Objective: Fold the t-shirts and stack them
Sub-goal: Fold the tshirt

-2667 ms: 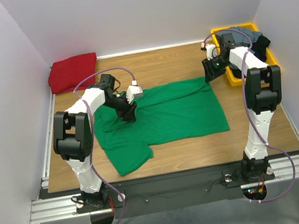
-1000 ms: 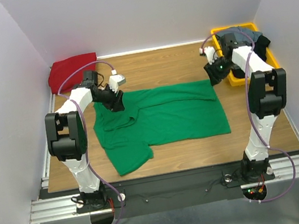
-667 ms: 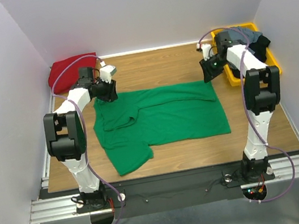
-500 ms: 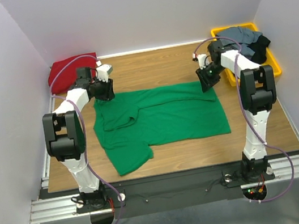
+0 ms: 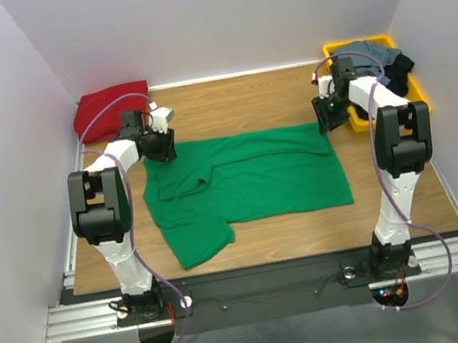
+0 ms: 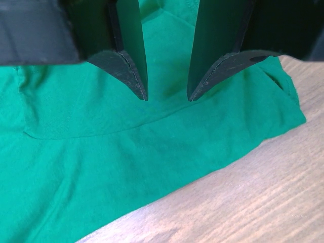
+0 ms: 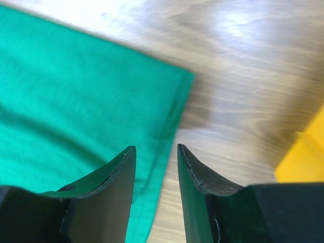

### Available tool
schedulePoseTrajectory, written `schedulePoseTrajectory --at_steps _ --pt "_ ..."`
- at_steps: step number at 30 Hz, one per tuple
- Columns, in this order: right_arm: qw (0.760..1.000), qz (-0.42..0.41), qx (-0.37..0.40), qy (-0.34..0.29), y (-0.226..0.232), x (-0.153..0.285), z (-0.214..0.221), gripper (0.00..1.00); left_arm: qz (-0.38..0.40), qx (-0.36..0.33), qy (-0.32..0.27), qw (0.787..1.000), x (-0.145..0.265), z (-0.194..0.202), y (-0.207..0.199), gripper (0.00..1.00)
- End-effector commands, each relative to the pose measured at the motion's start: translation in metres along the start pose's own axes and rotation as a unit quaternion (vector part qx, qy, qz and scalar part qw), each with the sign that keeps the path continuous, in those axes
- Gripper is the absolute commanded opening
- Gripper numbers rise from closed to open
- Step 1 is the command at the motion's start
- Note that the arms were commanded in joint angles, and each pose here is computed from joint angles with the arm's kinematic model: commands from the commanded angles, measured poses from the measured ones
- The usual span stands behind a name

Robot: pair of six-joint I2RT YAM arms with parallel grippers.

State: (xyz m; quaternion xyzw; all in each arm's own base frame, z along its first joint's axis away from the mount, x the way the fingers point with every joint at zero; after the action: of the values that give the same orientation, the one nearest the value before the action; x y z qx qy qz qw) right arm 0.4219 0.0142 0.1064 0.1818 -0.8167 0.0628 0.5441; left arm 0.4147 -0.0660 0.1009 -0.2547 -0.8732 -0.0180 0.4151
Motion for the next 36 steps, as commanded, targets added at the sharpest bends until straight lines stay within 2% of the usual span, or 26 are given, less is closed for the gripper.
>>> schedulePoseTrajectory --at_steps 1,8,15,17,20,30,36 --pt "0.998 0.017 -0.027 -0.05 -0.013 0.008 -0.025 0.45 -0.002 -0.005 -0.016 1.0 0.002 -0.007 0.001 0.49" --pt "0.998 0.01 -0.043 -0.047 -0.016 -0.007 -0.029 0.45 0.0 0.0 -0.011 1.0 -0.003 -0.005 0.002 0.5" --pt "0.997 -0.016 -0.053 -0.049 -0.012 -0.014 -0.032 0.39 0.0 0.0 -0.011 1.0 -0.004 -0.006 0.003 0.5" --pt "0.997 -0.018 -0.054 -0.048 -0.012 -0.016 -0.031 0.36 0.001 0.0 -0.011 1.0 -0.004 -0.006 0.002 0.5" --pt "0.997 -0.021 -0.054 -0.048 -0.011 -0.016 -0.031 0.26 -0.002 0.001 -0.009 1.0 -0.006 -0.006 0.003 0.5" --pt "0.997 0.006 -0.042 -0.065 -0.018 -0.005 -0.042 0.01 -0.024 0.014 -0.002 1.0 -0.012 -0.003 0.017 0.49" --pt "0.996 0.024 -0.033 -0.084 -0.026 -0.003 -0.055 0.0 -0.047 0.026 0.011 0.998 -0.018 0.001 0.031 0.48"
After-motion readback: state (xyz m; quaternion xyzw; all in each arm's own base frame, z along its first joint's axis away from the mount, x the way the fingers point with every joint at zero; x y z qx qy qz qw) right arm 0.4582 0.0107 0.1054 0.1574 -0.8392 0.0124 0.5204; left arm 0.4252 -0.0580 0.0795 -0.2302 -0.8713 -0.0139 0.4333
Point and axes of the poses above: each gripper's point midway between its finger pads, its own x axis back along the fingers, its own y axis along the line the jaws close on, z = x × y, the point moved 6 cm from there along x, back along the fingers, and after that the axes turned 5 degrees about x, right-handed, at the moved point
